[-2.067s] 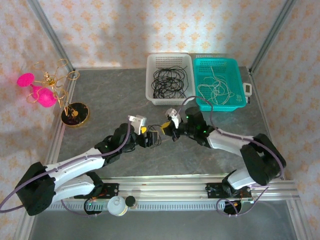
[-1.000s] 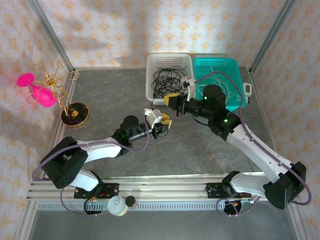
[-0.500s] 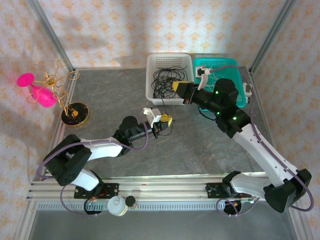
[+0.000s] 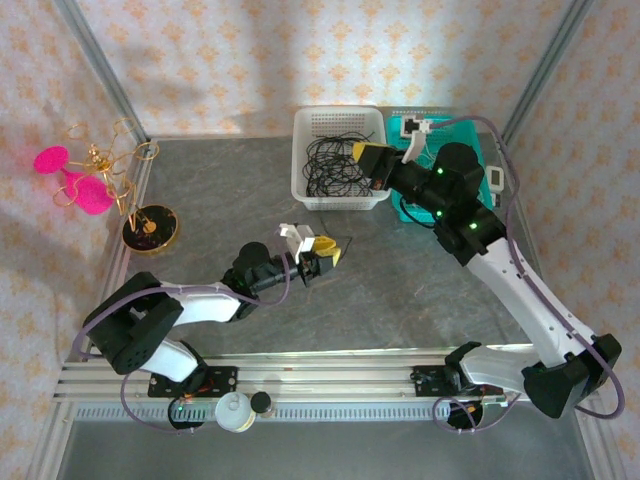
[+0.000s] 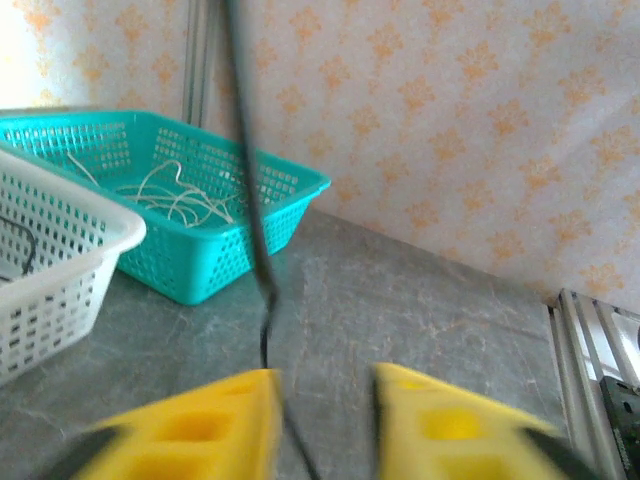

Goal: Untangle the cables

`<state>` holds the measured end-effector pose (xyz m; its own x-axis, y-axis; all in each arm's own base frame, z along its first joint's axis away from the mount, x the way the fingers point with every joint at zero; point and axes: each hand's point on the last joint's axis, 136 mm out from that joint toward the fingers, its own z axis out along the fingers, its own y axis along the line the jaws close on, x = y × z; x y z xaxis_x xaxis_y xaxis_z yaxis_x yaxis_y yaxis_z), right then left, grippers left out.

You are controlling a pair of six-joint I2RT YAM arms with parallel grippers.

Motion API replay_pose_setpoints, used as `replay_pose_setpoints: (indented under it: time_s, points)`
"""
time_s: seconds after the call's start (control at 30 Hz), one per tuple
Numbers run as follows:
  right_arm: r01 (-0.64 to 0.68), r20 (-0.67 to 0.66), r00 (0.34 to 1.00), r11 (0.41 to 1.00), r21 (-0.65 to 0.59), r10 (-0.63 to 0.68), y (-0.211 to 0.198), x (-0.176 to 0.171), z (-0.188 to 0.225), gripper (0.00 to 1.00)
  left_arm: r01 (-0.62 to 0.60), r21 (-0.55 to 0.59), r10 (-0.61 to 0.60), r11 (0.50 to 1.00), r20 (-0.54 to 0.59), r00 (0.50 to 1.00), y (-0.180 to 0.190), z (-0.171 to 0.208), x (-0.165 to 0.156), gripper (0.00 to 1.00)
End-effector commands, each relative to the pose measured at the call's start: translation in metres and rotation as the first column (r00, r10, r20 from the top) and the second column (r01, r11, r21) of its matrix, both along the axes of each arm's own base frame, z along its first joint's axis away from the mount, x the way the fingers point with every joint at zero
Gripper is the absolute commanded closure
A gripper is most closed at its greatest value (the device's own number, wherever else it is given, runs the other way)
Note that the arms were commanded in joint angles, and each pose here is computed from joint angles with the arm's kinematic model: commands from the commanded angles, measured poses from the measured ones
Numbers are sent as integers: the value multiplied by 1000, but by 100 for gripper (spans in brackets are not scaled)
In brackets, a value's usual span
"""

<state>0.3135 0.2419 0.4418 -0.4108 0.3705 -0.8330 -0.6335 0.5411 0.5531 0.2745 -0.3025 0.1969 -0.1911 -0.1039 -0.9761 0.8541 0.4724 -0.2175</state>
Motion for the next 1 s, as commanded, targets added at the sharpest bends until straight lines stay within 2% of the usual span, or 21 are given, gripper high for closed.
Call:
replay_pose_setpoints:
  time_s: [0.0, 0.13, 0.3, 0.43, 0.53, 0.6, 0.67, 0.83, 0.9, 0.97]
  points:
    - [5, 67, 998, 999, 46, -9, -5, -5, 32, 100, 15, -15, -15, 1000, -11, 1000, 2, -2, -5, 52]
    - [-3, 60, 998, 999, 47, 0, -5, -7, 33, 100, 18, -26, -19, 999, -11, 1000, -2, -1, 0, 52]
    - [18, 62, 998, 999, 28, -20, -8, -6, 31, 100, 26, -71, -25, 997, 16, 1000, -3, 21, -1, 50]
    - [22, 69, 997, 999, 23, -24, -8, -6, 32, 100, 15, -73, -13, 997, 25, 1000, 2, 36, -4, 44]
    - [25, 70, 997, 999, 22, -26, -9, -6, 32, 100, -17, -10, 17, 1000, 35, 999, 8, 41, -4, 39]
    - [19, 74, 997, 1000, 23, -20, -8, -7, 33, 100, -8, 88, 3, 996, 58, 998, 10, 35, -8, 36]
    - [12, 73, 997, 1000, 22, -14, -7, -7, 33, 100, -6, 210, -11, 978, 79, 997, 13, 30, -7, 31]
    - [-12, 71, 997, 999, 38, 9, -5, -11, 34, 100, 39, 353, -94, 935, 141, 986, 12, 28, -7, 21]
    - [-22, 66, 998, 999, 48, 19, -4, -12, 34, 100, 44, 392, -122, 919, 175, 977, 7, 28, -1, 19]
    - [-31, 68, 997, 998, 55, 28, -3, -13, 37, 100, -19, 435, -84, 900, 215, 973, 5, 26, 20, 20]
